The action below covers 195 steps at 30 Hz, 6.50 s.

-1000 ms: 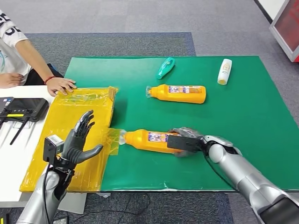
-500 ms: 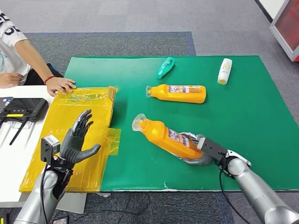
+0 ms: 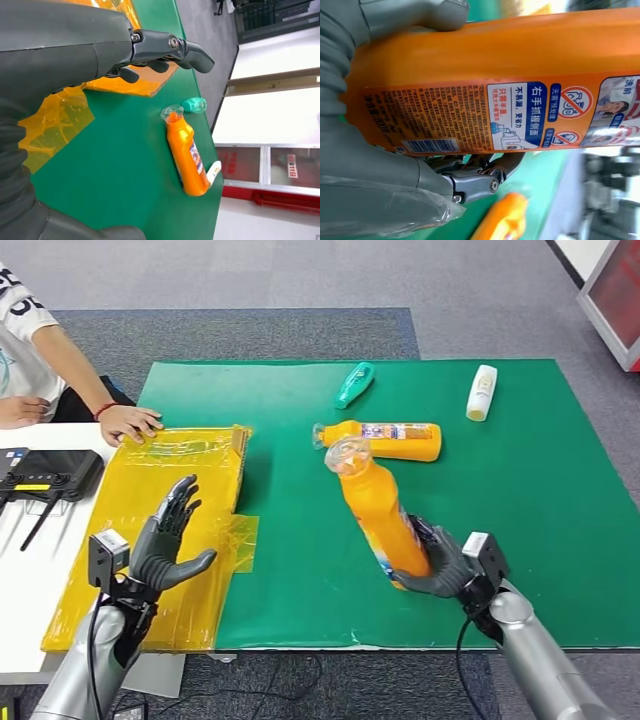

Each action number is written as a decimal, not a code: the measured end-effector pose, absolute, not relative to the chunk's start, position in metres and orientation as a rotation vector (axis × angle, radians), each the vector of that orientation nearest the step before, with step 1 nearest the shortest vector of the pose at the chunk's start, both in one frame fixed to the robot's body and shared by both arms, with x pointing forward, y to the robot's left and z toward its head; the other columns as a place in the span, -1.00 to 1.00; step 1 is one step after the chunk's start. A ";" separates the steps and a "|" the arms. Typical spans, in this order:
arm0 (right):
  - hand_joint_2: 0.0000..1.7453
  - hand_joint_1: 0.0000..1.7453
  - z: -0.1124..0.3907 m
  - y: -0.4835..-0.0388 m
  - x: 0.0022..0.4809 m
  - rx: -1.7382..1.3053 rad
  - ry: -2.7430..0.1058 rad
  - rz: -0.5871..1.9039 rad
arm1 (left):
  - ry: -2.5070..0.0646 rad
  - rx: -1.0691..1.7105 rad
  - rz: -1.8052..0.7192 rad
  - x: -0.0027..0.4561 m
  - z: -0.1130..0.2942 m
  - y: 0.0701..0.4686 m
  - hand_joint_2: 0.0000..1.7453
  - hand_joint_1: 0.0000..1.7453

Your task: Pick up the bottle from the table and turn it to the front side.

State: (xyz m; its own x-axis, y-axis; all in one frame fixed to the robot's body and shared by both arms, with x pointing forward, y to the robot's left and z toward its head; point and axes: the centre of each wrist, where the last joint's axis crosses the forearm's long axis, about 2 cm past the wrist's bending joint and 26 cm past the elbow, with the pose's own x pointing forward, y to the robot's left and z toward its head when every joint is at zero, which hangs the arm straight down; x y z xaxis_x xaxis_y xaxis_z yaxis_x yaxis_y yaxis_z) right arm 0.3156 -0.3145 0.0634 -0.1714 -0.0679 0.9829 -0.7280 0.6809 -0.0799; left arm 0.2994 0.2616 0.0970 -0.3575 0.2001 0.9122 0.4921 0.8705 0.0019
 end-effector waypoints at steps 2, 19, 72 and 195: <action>1.00 1.00 0.064 -0.301 0.312 0.755 -1.691 0.584 | -1.940 -0.511 -0.335 0.299 0.097 0.261 1.00 -1.00; 1.00 1.00 0.076 -0.245 0.308 0.894 -1.798 0.370 | -1.924 -0.507 -0.337 0.297 0.095 0.257 1.00 -1.00; 1.00 1.00 0.100 -0.143 0.290 0.462 -1.983 0.525 | -1.841 -0.849 -0.465 0.332 0.138 0.227 1.00 -1.00; 1.00 1.00 0.089 -0.098 0.295 0.370 -1.797 0.993 | -1.695 -1.049 -0.660 0.344 0.136 0.238 1.00 -1.00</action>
